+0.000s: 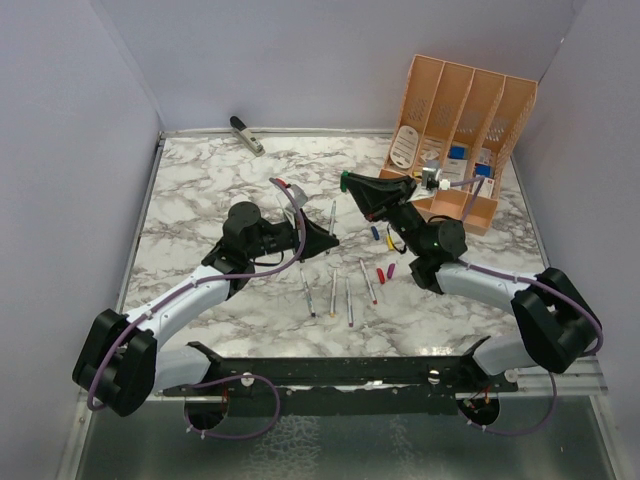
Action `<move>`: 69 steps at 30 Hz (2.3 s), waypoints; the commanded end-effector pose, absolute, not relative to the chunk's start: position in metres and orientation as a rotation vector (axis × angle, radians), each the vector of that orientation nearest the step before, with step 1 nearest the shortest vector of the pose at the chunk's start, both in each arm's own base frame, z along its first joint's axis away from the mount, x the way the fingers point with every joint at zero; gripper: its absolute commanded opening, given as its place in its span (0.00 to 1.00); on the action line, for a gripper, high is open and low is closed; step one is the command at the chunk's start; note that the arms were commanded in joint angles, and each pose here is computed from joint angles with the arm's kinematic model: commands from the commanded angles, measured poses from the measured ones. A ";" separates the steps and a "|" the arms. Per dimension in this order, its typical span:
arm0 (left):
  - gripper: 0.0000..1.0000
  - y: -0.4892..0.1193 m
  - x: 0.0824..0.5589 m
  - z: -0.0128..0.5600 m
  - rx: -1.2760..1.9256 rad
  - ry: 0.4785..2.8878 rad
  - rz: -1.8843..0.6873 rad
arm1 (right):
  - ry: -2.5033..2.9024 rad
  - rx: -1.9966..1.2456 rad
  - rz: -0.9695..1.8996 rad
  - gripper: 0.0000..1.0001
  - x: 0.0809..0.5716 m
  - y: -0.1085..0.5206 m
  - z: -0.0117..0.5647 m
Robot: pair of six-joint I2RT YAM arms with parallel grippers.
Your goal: Insert the pens into the pen caps
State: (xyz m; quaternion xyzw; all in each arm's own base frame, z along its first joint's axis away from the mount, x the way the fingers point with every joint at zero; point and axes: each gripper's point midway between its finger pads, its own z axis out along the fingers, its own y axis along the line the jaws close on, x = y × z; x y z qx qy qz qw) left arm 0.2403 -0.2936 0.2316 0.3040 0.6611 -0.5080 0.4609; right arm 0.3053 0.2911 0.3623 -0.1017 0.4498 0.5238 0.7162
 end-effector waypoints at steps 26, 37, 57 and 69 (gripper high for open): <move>0.00 -0.304 0.238 0.252 0.762 1.552 -1.309 | 0.823 -0.304 1.340 0.01 0.271 0.298 0.373; 0.00 -0.303 0.242 0.253 0.740 1.544 -1.288 | 0.842 -0.308 1.327 0.01 0.273 0.298 0.371; 0.00 -0.286 0.249 0.339 0.587 1.270 -1.220 | 1.051 -0.341 1.378 0.01 0.278 0.317 0.309; 0.00 -0.270 0.273 0.361 0.496 1.234 -1.052 | 1.328 -0.437 1.261 0.01 0.277 0.343 0.245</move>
